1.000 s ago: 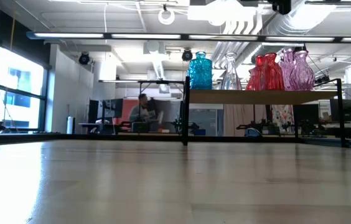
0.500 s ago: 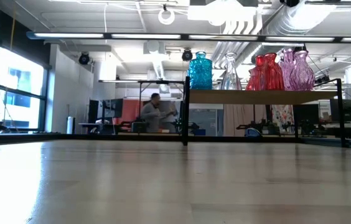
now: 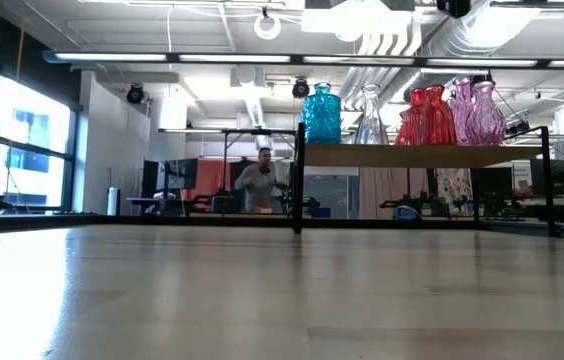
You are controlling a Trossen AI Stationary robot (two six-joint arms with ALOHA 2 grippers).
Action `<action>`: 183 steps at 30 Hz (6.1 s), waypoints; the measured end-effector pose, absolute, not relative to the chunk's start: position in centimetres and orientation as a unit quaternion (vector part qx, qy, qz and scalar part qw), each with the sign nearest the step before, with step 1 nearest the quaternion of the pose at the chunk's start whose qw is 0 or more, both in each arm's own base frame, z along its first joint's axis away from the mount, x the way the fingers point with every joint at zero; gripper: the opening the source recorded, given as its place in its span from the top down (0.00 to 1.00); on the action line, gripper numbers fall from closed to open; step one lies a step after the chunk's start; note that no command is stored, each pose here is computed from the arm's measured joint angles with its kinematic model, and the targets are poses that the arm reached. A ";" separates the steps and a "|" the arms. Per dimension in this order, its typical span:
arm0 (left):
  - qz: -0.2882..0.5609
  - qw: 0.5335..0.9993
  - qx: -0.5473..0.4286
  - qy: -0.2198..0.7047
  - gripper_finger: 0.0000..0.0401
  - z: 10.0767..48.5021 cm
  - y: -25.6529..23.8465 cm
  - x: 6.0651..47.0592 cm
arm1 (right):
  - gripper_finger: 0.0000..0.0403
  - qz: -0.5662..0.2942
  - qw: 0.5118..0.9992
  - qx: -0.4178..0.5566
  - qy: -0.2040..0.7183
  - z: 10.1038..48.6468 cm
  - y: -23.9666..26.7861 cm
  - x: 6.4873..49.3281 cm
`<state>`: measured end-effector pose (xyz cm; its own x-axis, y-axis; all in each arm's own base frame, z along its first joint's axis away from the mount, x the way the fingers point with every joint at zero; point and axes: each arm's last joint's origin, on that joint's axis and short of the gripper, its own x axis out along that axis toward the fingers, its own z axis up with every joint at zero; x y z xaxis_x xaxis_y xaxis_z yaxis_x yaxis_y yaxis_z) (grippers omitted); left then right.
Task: Sort vases onto shelf
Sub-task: Put the transparent vase on the shelf aligned with the other transparent vase
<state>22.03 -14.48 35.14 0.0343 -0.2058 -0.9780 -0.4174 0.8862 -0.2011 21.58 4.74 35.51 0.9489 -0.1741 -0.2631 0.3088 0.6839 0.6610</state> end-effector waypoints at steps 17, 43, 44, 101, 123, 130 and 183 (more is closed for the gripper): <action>0.105 0.671 -0.167 0.715 0.78 28.8 -21.5 24.4 | 0.24 -0.115 0.913 0.383 0.081 35.3 5.1 22.7; 0.114 0.683 -0.174 0.700 0.78 25.9 -25.2 24.7 | 0.24 -0.114 0.909 0.393 0.076 35.4 5.1 22.8; 0.116 0.684 -0.174 0.699 0.78 25.9 -25.3 24.7 | 0.24 -0.114 0.909 0.393 0.076 35.4 5.1 22.8; 0.141 0.666 -0.180 0.710 0.78 23.6 -24.8 24.4 | 0.24 -0.110 0.909 0.395 0.073 35.5 5.1 22.8; 0.137 0.665 -0.163 0.716 0.79 22.6 -24.0 24.7 | 0.24 -0.111 0.911 0.390 0.075 35.5 5.1 22.8; 0.130 0.665 -0.158 0.718 0.95 22.6 -23.8 24.9 | 0.24 -0.111 0.911 0.391 0.074 35.5 5.1 22.8; 0.071 0.768 -0.168 0.614 0.97 30.7 -10.0 28.3 | 0.24 -0.059 0.945 0.305 0.107 35.4 5.4 22.8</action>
<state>28.29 -10.03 30.73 0.2356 -0.0972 -0.9670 -0.3163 0.9331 -0.1708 22.78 5.36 35.40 0.9702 -0.0463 -0.2377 0.1765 0.8073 0.5632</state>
